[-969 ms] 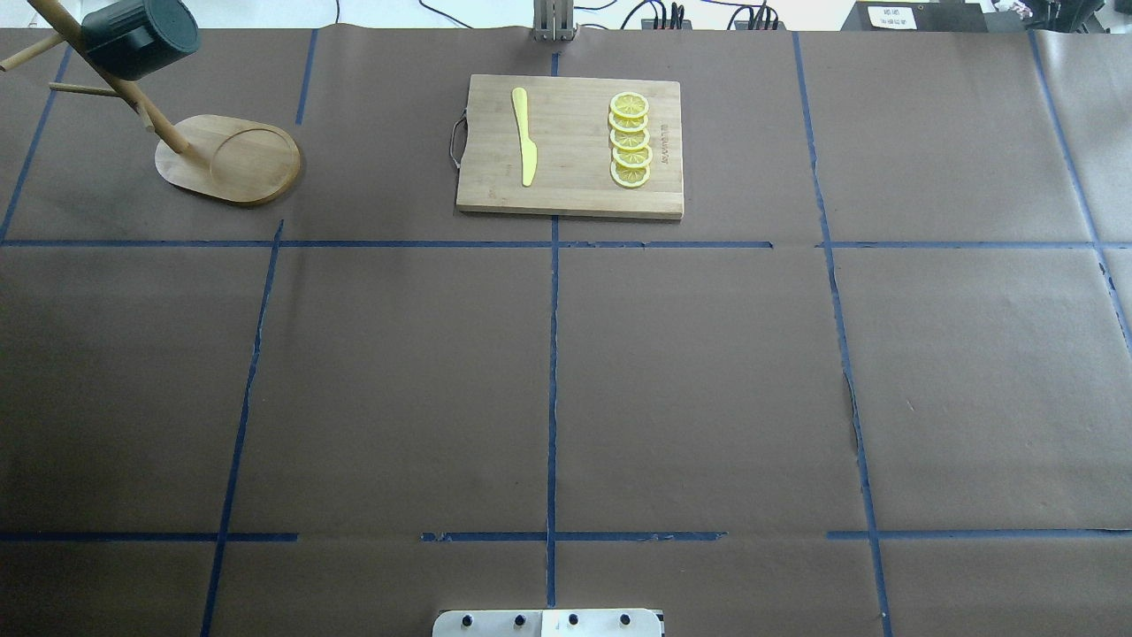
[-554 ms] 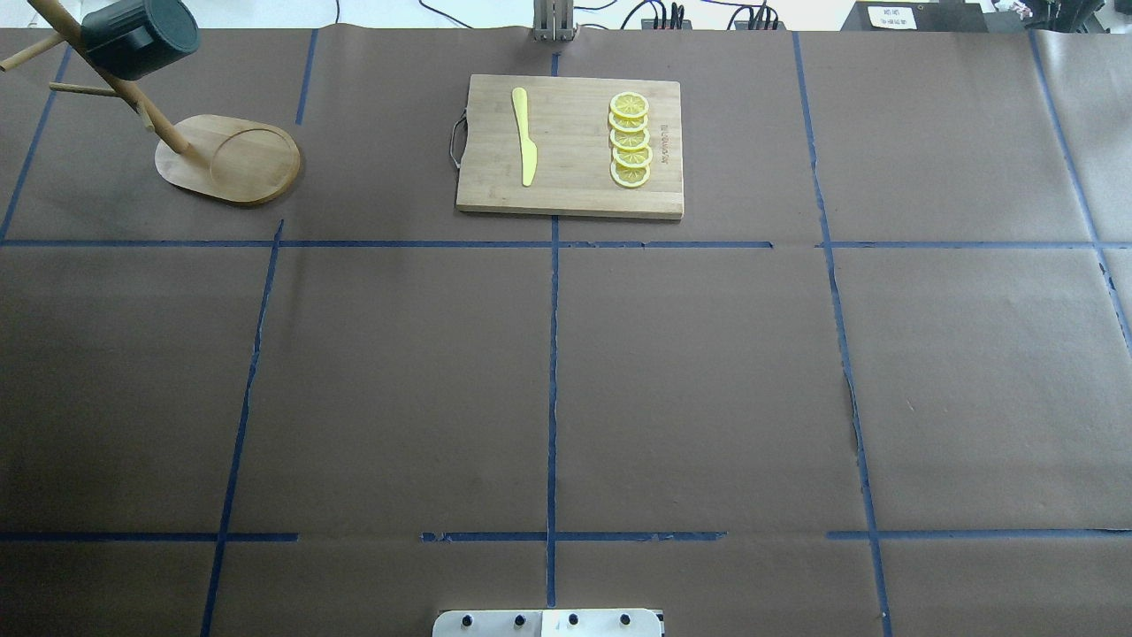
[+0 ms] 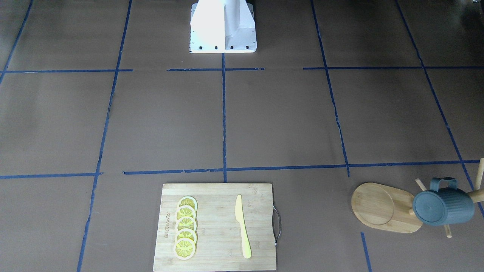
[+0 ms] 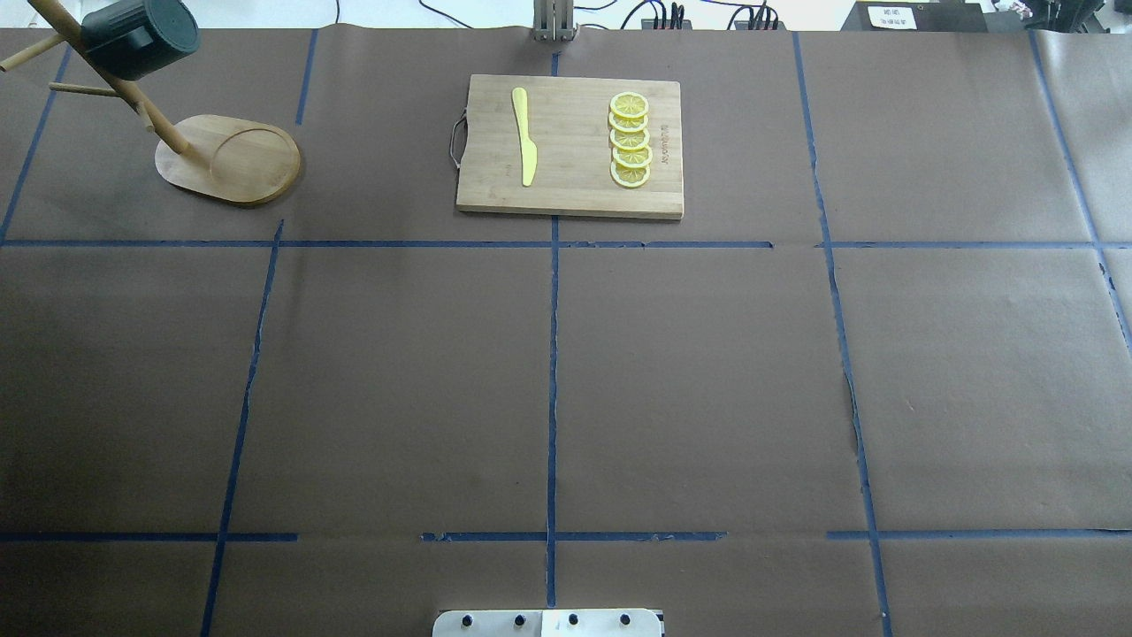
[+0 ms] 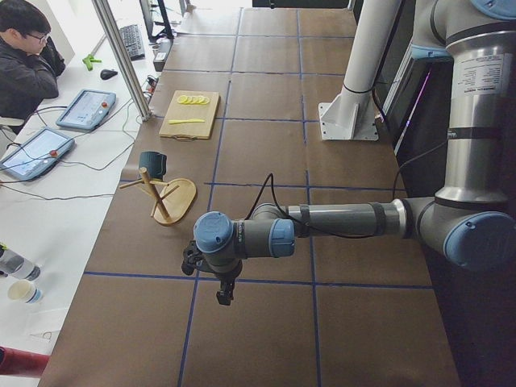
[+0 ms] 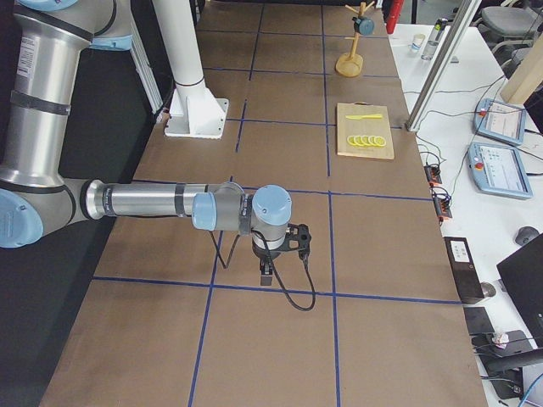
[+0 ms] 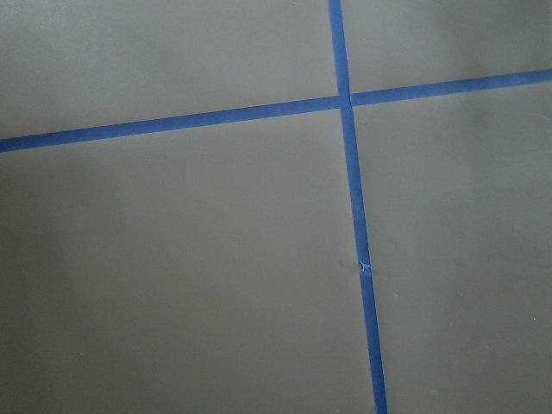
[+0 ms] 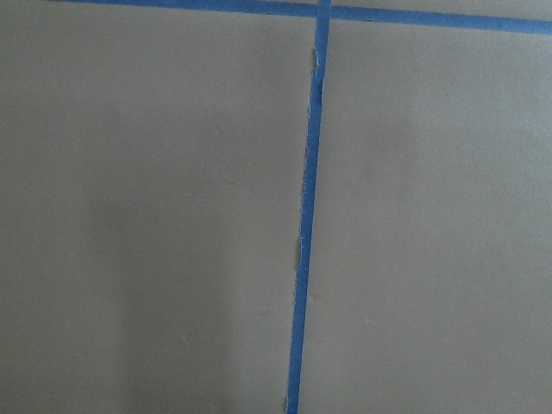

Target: Hang cup on storage rack

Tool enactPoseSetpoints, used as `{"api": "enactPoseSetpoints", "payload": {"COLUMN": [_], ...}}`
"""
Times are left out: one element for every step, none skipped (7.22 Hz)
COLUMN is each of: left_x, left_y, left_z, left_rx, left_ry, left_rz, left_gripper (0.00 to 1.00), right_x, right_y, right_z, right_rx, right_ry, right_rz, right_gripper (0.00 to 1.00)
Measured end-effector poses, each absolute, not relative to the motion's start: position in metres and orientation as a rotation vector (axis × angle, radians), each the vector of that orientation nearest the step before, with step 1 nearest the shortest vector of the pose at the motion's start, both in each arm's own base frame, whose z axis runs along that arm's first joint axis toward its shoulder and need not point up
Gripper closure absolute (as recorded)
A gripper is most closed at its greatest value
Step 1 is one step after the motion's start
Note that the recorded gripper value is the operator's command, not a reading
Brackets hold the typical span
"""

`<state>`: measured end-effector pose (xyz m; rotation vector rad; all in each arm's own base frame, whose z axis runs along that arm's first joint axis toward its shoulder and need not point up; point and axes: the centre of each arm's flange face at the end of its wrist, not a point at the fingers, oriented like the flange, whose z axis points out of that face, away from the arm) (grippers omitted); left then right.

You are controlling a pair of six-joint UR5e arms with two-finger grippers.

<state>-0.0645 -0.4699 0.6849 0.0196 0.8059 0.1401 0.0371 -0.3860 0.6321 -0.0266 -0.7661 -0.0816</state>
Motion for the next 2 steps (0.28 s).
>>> {"api": "enactPoseSetpoints", "payload": {"left_x": [-0.0643,-0.0642], "left_y": [-0.47,-0.47], "left_z": [0.6848,0.6848], "left_rx": [0.02,0.02], "left_ry": [0.806,0.806], "left_rz": [0.141,0.141], "left_gripper": [0.0,0.0], "right_x": [0.0367,0.0362], "right_y": [-0.3863,-0.3863], "right_z": [0.6317,0.632], "right_rx": [-0.026,-0.027], "right_ry": [-0.767,-0.767], "right_rz": [-0.083,-0.084], "right_gripper": [0.0,0.0]}}
